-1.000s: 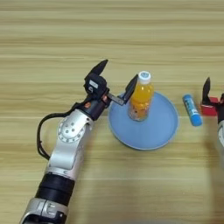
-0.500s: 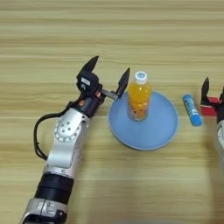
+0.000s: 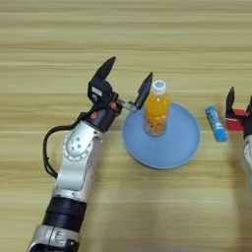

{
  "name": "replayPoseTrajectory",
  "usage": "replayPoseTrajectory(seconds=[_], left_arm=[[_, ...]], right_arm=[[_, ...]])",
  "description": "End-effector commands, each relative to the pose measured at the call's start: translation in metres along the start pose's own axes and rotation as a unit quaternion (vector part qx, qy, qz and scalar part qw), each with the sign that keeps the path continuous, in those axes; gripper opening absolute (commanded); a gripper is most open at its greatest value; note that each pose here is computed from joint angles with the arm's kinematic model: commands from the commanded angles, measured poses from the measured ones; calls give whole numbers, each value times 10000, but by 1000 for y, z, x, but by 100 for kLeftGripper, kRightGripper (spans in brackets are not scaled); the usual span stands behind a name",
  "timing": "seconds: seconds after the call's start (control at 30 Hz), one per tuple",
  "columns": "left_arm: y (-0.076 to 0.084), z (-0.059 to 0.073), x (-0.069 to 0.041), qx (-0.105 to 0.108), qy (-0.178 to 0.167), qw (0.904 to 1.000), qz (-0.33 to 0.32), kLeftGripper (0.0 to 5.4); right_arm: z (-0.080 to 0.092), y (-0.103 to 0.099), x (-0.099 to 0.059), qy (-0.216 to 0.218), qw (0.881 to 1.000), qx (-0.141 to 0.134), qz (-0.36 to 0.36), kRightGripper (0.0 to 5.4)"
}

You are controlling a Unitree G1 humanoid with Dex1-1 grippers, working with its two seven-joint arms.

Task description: Move the objects on the table

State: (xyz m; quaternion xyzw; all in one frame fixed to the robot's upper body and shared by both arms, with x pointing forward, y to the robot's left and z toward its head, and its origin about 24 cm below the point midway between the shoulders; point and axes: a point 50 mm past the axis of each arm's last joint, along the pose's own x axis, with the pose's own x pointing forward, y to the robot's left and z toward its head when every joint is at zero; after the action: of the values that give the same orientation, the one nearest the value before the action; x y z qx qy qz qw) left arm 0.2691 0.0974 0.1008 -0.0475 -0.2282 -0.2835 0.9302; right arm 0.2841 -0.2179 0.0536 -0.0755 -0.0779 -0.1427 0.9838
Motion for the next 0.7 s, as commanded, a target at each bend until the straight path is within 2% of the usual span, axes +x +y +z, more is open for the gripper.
replayPoseTrajectory(seconds=[0.03, 0.17, 0.23, 0.33, 0.47, 0.53, 0.7], left_arm=[[-10, 0, -1, -75, -69, 9995, -286, 540], [-22, 0, -3, -154, -125, 9979, -621, 540], [-28, -6, -4, -130, 65, 9967, -802, 540], [-34, -23, -8, 5, 479, 9933, -1050, 540], [-34, -45, -11, 125, 914, 9901, -1057, 540], [-33, -49, -11, 199, 960, 9898, -1035, 540], [-29, -53, -11, 205, 977, 9903, -966, 540]], right_arm=[[2, 1, 3, -56, 10000, 10, -11, 538], [2, 2, 3, -56, 10000, 7, -7, 538], [3, 2, 3, -56, 10000, 6, -6, 538], [3, 2, 3, -57, 10000, 6, -8, 538], [3, 3, 3, -60, 10000, 7, -7, 538], [3, 3, 2, -66, 10000, 8, -11, 538], [3, 3, 3, -64, 10000, 8, -4, 538]])
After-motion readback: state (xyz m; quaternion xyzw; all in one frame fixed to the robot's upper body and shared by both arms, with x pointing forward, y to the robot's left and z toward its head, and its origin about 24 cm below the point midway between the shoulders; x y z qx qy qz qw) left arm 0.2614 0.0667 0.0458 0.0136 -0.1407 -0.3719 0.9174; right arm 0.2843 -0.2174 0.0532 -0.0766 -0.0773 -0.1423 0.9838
